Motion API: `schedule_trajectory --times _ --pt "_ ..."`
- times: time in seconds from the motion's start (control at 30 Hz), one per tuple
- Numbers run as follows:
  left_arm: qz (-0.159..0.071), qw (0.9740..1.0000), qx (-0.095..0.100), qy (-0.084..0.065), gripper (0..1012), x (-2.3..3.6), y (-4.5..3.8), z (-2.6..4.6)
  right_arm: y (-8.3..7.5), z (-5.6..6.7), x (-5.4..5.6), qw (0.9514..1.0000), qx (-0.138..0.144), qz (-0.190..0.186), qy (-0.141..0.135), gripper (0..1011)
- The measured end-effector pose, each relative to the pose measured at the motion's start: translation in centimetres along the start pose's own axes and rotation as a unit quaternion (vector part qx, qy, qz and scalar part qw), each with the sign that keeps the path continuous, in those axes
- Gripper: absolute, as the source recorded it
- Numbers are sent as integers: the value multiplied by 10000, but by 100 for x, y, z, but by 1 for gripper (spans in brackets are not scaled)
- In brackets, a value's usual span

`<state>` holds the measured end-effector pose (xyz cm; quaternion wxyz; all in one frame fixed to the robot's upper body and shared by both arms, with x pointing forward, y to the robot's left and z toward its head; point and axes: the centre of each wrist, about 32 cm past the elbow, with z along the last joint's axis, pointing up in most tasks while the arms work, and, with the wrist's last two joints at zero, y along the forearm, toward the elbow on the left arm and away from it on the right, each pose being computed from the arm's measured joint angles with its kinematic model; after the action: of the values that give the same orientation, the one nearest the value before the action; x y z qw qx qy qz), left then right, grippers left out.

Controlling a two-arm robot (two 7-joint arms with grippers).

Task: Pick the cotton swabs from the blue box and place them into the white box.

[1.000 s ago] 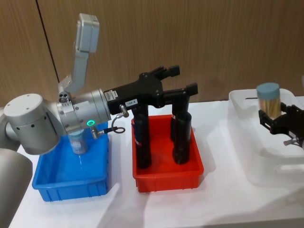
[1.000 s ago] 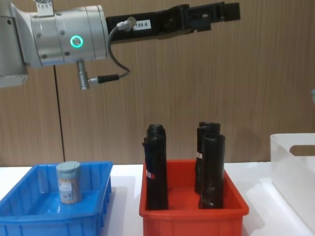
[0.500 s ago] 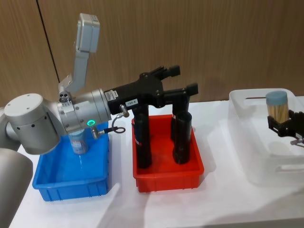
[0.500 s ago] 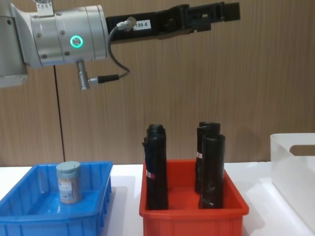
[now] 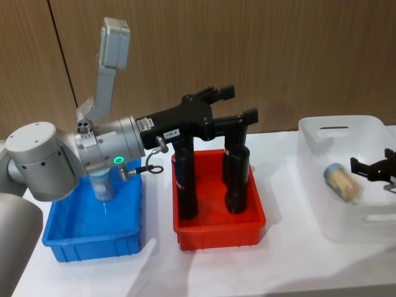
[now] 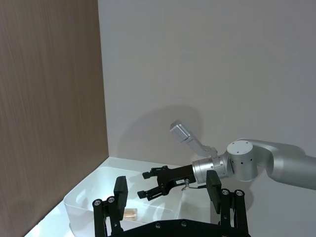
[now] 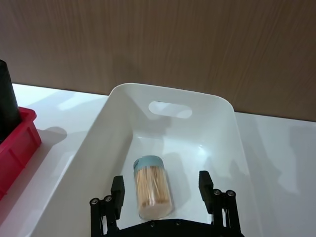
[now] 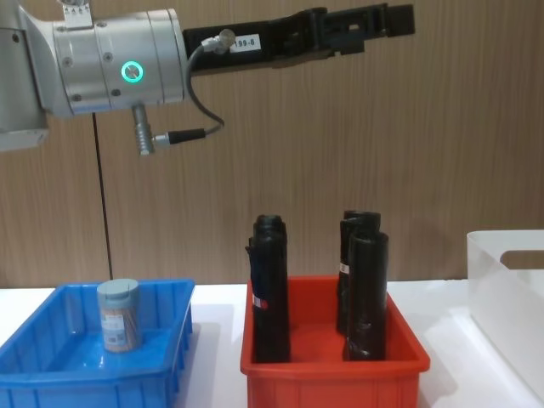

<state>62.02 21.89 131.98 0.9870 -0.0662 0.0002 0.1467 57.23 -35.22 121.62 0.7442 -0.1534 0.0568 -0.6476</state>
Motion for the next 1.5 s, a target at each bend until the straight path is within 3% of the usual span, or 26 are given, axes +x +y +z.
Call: schedule_trajectory --times 0.13,0.9,1.2,1.5 --pt "0 10000 0 0 1004 0 0 0 -4 1 14 10000 29 -3 39 1001" --pt "29 10000 11 -1 1004 -8 3 -14 -45 -4 12 9997 210 -16 115 1002" --pt "384 9991 129 -103 1004 -82 29 -116 -133 -88 -184 9990 429 113 29 1002" --pt "949 9946 305 -285 1004 -214 75 -282 -290 -202 -473 9966 763 313 -44 1002"
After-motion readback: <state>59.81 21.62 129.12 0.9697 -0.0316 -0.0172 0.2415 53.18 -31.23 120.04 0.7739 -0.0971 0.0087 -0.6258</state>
